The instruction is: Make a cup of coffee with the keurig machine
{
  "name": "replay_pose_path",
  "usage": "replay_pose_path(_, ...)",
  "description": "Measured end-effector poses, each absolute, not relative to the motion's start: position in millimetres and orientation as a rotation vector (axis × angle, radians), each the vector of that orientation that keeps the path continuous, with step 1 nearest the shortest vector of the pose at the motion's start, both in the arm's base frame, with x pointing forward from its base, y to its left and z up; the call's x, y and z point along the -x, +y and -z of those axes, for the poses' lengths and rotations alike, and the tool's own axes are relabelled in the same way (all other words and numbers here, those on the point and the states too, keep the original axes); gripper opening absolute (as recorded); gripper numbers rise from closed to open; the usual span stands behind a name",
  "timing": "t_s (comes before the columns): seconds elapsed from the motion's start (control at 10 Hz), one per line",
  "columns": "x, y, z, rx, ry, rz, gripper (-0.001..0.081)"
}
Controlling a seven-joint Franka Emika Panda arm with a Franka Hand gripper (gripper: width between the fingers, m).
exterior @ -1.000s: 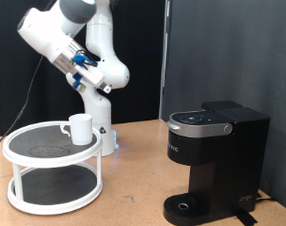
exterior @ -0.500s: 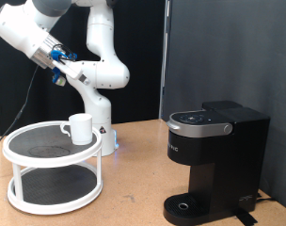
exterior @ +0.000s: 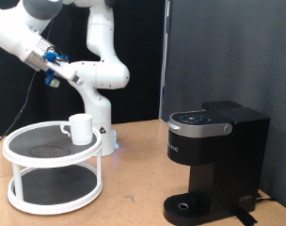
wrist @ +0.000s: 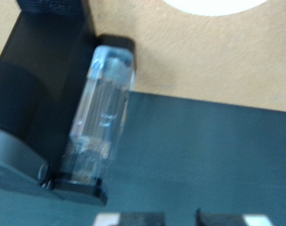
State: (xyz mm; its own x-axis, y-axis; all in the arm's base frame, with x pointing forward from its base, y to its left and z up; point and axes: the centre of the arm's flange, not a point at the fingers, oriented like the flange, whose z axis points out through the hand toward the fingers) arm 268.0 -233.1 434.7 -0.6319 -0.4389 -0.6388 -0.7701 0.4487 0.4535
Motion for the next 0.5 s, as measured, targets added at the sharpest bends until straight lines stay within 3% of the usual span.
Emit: replay_pose_path(0.5, -249.8, -260.0, -426.6, 0.94, 2.287, -0.987, 0.0)
